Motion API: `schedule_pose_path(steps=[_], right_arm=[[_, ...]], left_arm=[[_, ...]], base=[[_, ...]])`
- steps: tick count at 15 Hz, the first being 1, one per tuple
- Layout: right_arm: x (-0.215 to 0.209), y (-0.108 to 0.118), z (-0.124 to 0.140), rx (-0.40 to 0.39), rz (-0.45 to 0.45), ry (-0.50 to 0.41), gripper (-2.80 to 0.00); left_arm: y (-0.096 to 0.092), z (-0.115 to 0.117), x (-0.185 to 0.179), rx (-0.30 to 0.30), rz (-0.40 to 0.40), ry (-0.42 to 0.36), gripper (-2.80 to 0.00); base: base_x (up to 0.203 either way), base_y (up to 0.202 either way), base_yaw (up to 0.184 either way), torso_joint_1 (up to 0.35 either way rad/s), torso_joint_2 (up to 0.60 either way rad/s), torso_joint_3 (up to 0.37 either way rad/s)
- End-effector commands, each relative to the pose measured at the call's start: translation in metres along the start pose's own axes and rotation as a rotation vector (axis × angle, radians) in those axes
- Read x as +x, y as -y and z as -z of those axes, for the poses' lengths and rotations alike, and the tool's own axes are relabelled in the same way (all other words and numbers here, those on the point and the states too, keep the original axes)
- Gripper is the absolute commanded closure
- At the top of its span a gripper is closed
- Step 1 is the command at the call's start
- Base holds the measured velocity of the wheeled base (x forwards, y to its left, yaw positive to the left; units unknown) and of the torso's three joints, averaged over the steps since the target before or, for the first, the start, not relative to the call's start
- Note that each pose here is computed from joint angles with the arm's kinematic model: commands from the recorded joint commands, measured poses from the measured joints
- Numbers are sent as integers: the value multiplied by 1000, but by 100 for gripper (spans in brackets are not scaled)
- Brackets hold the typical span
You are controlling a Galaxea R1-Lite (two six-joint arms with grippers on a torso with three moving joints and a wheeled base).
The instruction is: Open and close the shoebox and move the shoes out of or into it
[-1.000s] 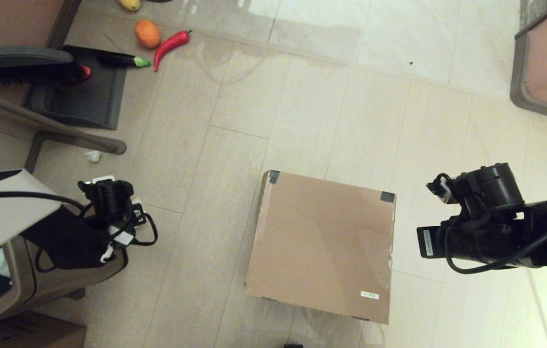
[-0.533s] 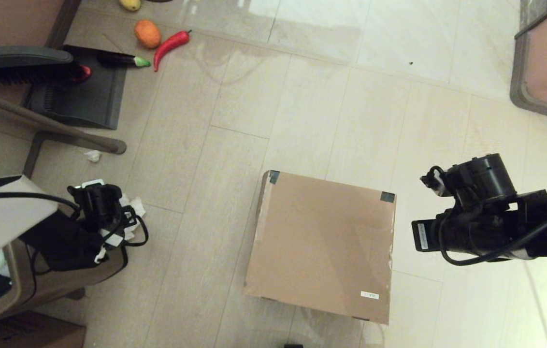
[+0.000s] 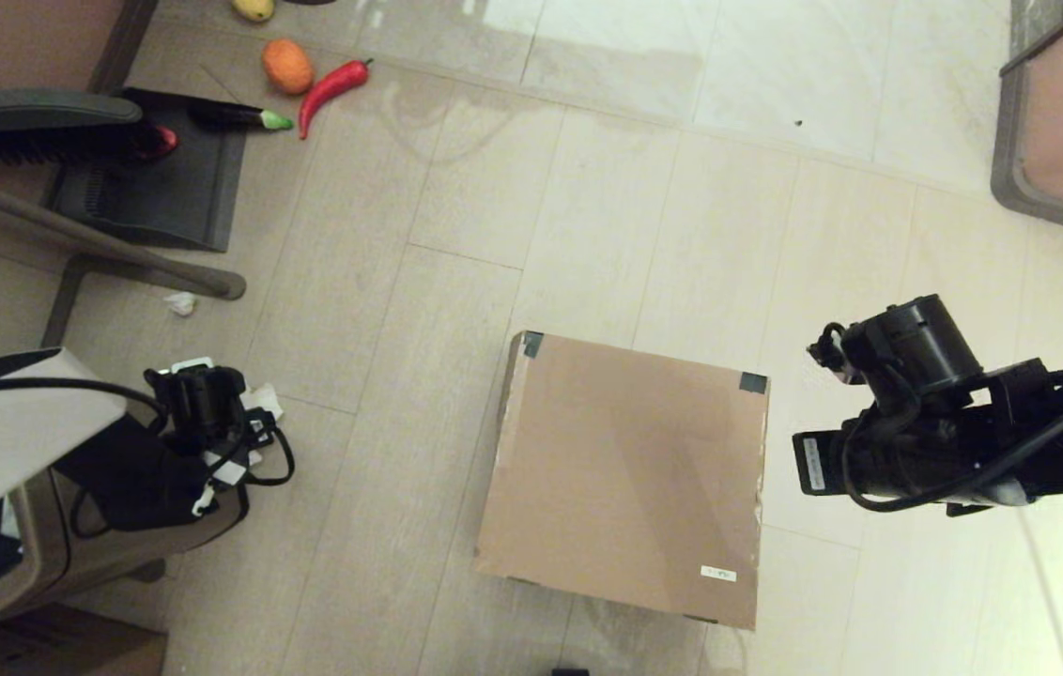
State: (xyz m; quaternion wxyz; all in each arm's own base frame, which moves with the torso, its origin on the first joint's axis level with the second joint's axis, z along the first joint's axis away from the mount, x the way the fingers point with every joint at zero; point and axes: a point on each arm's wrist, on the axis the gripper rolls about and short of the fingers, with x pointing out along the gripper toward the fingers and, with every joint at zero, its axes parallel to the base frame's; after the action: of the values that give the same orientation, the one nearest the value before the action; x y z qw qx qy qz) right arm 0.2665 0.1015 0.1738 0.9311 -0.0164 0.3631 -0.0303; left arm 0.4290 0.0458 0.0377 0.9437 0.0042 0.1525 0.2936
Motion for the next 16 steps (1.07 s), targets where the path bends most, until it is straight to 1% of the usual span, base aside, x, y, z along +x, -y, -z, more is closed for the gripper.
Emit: schedule_pose_path(steps=[1, 3, 5, 6, 8, 9, 11, 13, 16], right_arm=[[-5, 1, -1, -8, 5, 11, 0], [-7, 3, 2, -10, 6, 7, 0], [-9, 4, 5, -10, 8, 1, 0], [-11, 5, 5, -9, 7, 6, 0], [-15, 8, 6, -2, 10, 11, 0], [-17, 11, 9, -3, 17, -4, 0], [-19, 14, 12, 1, 22, -15, 0], [-18, 16, 12, 7, 29, -17, 0], [-18, 17, 12, 11, 33, -18, 0]], left_arm=[[3, 2, 5, 1, -1, 8, -280], [6, 4, 12, -3, 4, 14, -280], [9, 5, 16, -8, 50, 17, -280], [11, 8, 20, -11, 56, 18, -280], [15, 6, 30, -45, 63, 40, -280], [16, 5, 36, -57, 72, 50, -280], [17, 5, 42, -64, 101, 57, -280], [18, 7, 46, -66, 105, 57, -280], [21, 14, 56, -87, 101, 59, -280]], base=[[0, 0, 0, 0, 0, 0], [0, 0, 0, 0, 0, 0], [0, 0, 0, 0, 0, 0], [0, 0, 0, 0, 0, 0], [0, 0, 0, 0, 0, 0], [0, 0, 0, 0, 0, 0], [0, 0, 0, 0, 0, 0], [0, 0, 0, 0, 0, 0], [0, 0, 0, 0, 0, 0]])
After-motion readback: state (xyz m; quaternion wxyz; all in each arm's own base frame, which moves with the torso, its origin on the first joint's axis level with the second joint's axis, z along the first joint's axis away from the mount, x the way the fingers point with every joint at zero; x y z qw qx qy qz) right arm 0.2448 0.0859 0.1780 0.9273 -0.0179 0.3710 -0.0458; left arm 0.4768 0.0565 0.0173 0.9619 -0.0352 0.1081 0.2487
